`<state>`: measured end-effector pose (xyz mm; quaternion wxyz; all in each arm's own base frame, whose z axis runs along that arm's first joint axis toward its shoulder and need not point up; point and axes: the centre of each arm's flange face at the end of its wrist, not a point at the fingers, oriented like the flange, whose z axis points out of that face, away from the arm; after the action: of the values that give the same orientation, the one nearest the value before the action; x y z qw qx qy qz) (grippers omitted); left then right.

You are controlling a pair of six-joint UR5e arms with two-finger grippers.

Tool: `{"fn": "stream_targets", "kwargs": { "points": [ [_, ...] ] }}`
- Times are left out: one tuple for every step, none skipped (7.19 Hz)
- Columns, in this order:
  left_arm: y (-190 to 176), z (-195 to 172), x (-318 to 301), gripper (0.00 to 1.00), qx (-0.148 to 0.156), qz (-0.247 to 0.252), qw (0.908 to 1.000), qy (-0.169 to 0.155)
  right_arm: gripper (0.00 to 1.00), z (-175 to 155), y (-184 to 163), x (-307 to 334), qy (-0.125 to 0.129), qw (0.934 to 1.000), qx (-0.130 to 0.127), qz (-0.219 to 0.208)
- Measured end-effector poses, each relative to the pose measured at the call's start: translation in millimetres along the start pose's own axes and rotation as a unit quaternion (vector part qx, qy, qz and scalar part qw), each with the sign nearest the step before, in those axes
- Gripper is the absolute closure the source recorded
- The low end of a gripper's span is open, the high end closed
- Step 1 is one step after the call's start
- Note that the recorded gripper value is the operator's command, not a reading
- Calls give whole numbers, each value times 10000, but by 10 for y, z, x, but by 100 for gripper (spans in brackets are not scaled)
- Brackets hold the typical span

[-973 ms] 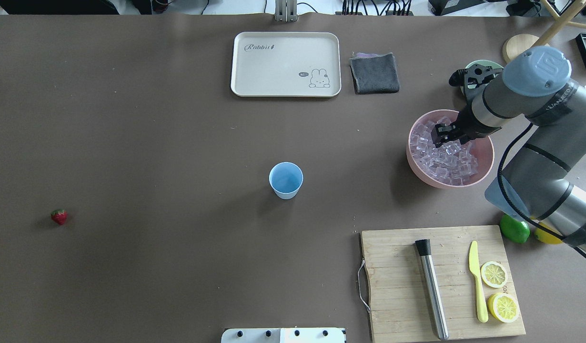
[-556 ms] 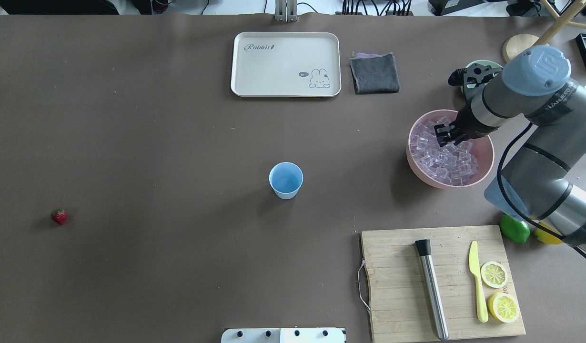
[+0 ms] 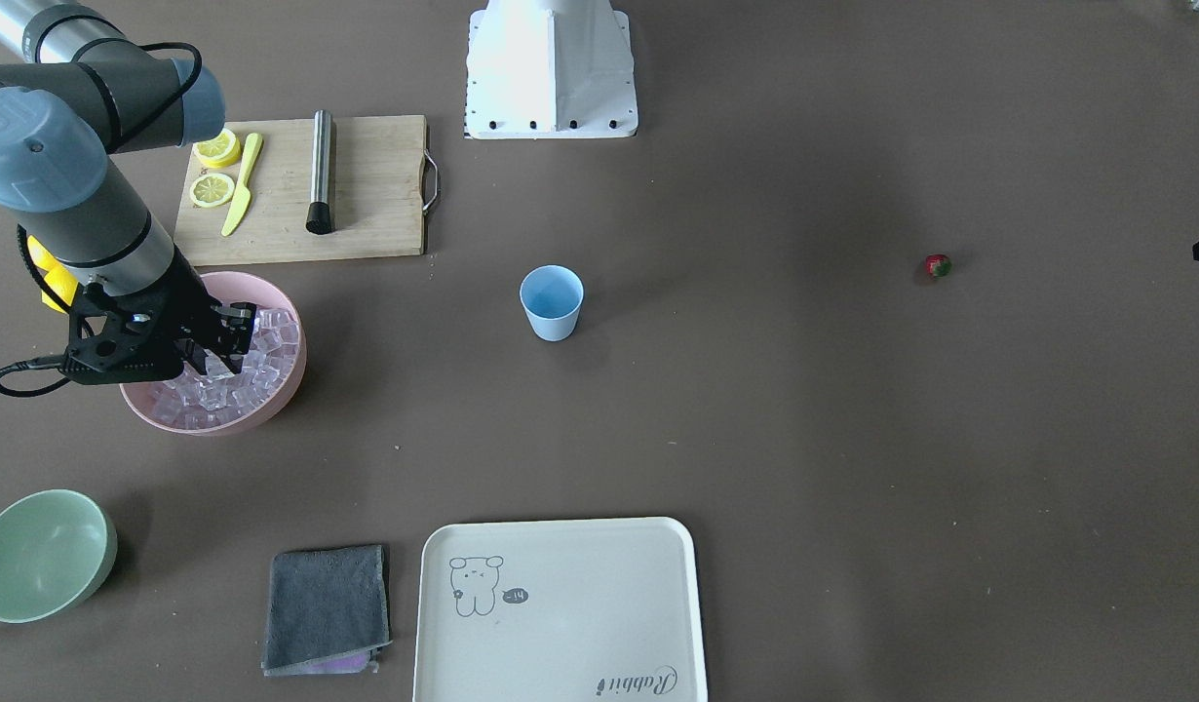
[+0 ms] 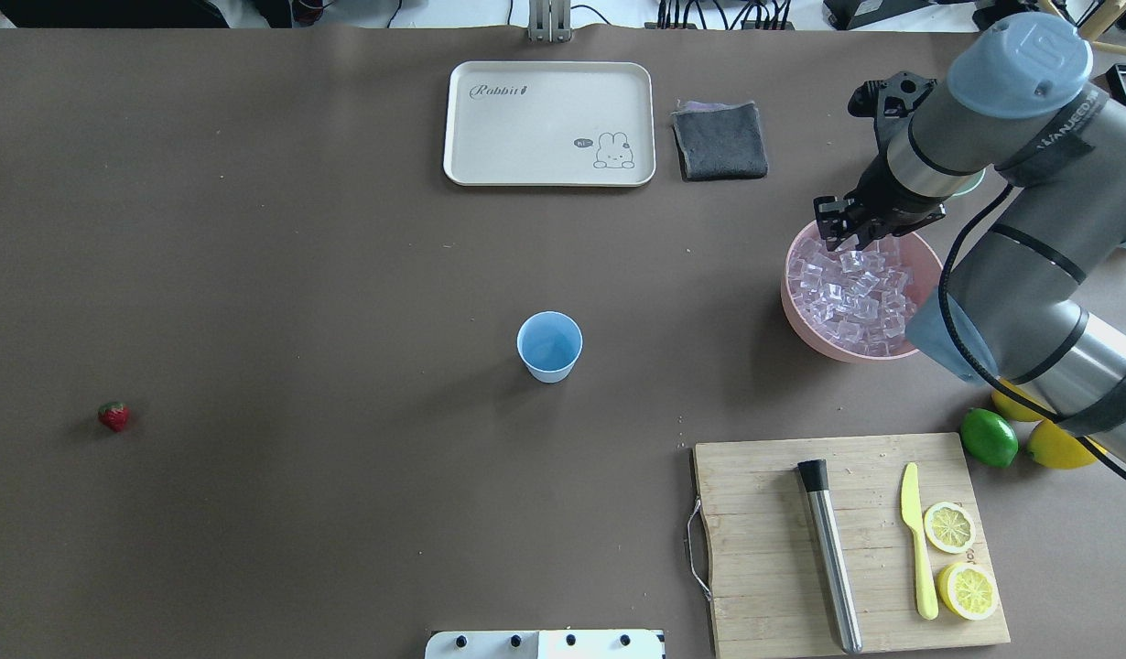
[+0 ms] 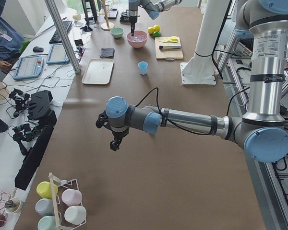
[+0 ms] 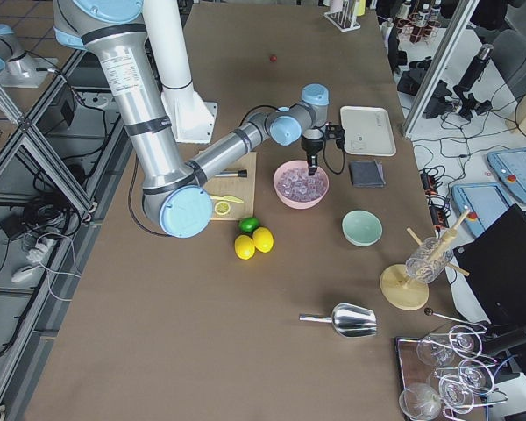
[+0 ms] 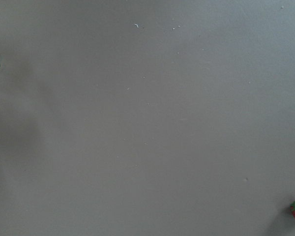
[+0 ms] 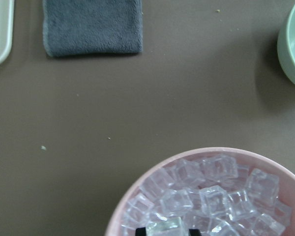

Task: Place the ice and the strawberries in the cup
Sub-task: 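Carry the ice cube with the right gripper over the light-blue cup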

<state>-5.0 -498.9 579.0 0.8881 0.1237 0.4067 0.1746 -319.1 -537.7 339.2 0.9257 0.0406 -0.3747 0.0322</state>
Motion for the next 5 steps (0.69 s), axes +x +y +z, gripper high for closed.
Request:
{"fn": "stream_targets", "kwargs": {
  "points": [
    [-2,1,3,2,-1,-1,10000,1,100,-188,-47,-310,-154,9984,81,539],
    [-4,1,4,2,-1,-3,10000,1,100,-301,-3,-662,-281,9941,210,1027],
    [-4,2,5,2,-2,-6,10000,4,100,-321,162,-1122,-361,9880,402,1449],
    [-5,6,9,2,-7,-4,10000,9,100,-286,377,-1542,-414,9837,531,1669],
    [-11,13,19,2,-13,5,10000,13,100,-237,655,-1982,-454,9826,568,1711]
  ]
}}
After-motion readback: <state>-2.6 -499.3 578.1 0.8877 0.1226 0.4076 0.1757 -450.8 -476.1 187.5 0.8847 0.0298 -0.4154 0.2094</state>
